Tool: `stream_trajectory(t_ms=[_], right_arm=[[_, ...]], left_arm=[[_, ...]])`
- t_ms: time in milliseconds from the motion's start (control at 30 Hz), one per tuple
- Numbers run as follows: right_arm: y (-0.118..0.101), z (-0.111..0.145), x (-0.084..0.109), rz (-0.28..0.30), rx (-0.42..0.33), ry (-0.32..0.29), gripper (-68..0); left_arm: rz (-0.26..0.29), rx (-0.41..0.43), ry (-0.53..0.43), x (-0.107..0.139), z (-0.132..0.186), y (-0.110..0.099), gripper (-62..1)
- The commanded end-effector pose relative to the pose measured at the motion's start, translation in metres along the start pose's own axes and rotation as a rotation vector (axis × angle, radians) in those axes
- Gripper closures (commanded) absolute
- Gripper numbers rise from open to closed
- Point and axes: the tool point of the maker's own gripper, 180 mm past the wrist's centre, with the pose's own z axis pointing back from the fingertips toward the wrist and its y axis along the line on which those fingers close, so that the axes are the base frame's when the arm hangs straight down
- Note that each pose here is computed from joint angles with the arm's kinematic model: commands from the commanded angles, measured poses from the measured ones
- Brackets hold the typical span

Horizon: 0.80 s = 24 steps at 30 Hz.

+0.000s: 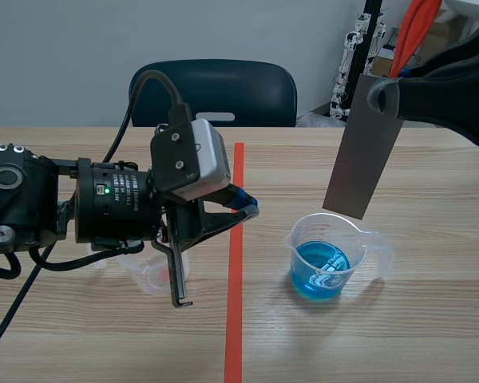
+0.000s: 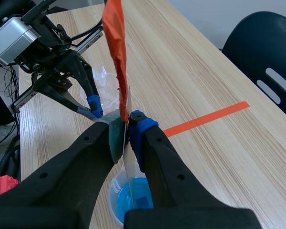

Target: Do the redox reaction experiment. lower the plate into the blue solution

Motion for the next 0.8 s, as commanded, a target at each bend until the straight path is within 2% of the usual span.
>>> stream_trajectory(t_ms=[0, 500, 767], right_arm=[[-0.0006, 0.0012, 0.0127, 0.017, 0.004, -0.032, -0.6], [0.0002, -0.0001, 0.0099, 0.030, 0.009, -0.022, -0.6], [0.0012, -0.0002, 0.0066, 0.015, 0.007, -0.026, -0.6]], left_arm=[[-0.002, 0.017, -0.030, 0.0081, -0.0003, 0.0064, -2.7], [-0.002, 0.017, -0.029, 0.0079, -0.0002, 0.0064, -2.7], [-0.002, 0.017, -0.029, 0.0078, -0.0002, 0.0064, -2.7]])
